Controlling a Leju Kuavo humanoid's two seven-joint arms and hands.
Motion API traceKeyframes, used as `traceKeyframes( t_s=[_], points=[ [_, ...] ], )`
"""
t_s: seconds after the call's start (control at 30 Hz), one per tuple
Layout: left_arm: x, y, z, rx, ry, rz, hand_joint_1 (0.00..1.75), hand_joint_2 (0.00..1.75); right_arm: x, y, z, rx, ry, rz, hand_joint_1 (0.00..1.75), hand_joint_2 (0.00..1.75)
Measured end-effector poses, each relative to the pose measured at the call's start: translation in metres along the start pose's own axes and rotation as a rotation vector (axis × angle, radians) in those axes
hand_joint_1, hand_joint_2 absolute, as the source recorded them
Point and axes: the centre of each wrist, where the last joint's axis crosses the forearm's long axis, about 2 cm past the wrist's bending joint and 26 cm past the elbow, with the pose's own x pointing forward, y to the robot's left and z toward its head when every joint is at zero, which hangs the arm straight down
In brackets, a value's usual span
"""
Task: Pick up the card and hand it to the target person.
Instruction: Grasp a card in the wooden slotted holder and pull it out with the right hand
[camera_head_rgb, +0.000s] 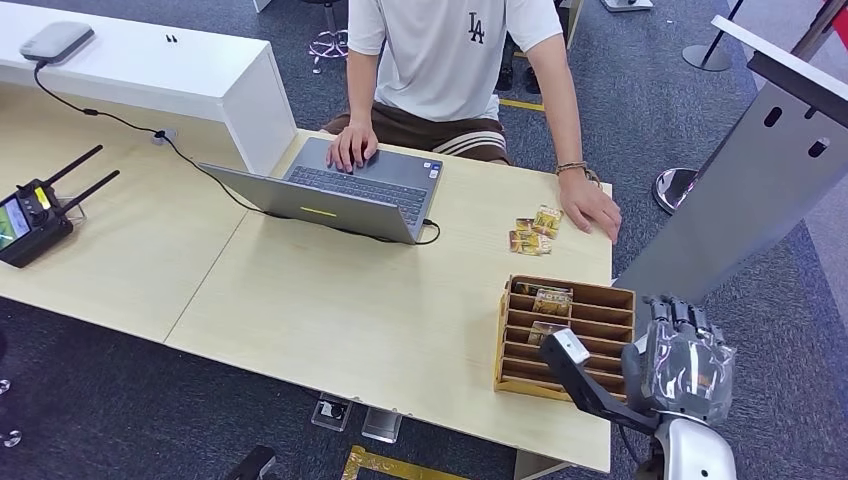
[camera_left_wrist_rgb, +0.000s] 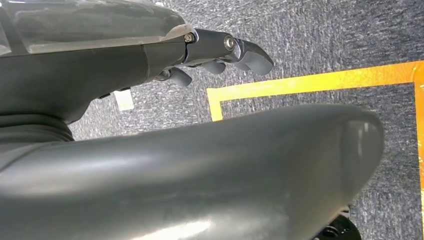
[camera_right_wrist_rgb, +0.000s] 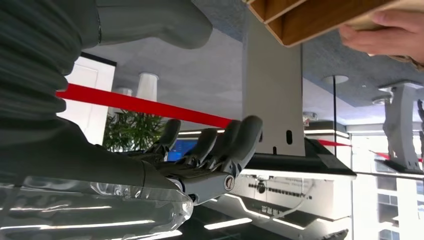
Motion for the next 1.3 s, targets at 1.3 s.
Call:
traceKeyframes(
  t_s=[1.3],
  points=[
    [0.001, -0.007, -0.001, -0.014, 0.002, -0.004, 0.00, 0.00, 0.059, 0.023, -0.006, 0.119, -0.175, -0.060, 0.77, 1.75]
  ],
)
